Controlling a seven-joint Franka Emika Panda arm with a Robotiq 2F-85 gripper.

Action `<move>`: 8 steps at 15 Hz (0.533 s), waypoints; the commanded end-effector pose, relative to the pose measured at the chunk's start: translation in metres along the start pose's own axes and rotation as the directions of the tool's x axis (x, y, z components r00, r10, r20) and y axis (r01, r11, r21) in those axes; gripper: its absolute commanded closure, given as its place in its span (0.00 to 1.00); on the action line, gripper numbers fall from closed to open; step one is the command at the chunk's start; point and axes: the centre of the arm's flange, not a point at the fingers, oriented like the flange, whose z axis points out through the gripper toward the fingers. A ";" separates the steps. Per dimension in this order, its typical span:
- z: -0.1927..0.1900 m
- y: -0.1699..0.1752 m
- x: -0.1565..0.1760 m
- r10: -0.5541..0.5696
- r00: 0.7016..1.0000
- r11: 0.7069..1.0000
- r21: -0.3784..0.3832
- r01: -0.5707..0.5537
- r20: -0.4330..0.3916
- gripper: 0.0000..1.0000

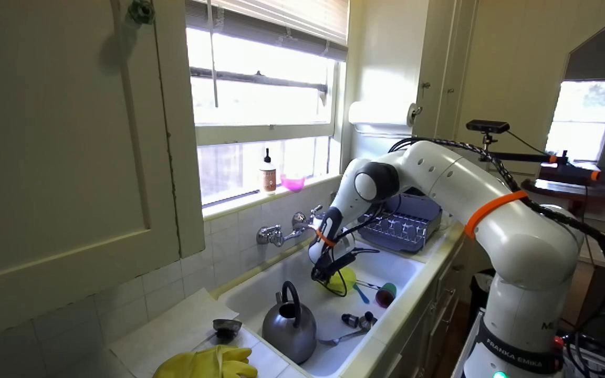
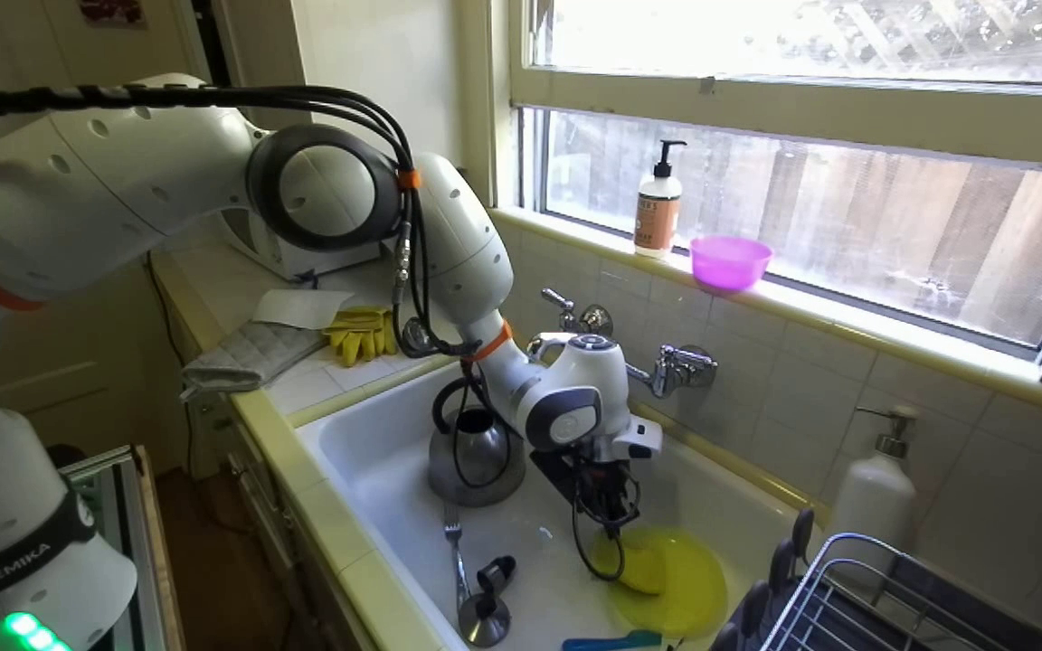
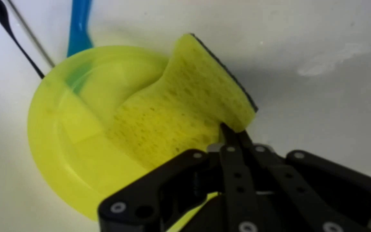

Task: Move the kettle to the left side of the sink then use the yellow sponge to wipe the yellow plate.

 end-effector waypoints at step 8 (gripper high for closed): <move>-0.007 -0.006 -0.007 -0.043 0.999 0.999 -0.008 0.043 0.000 0.99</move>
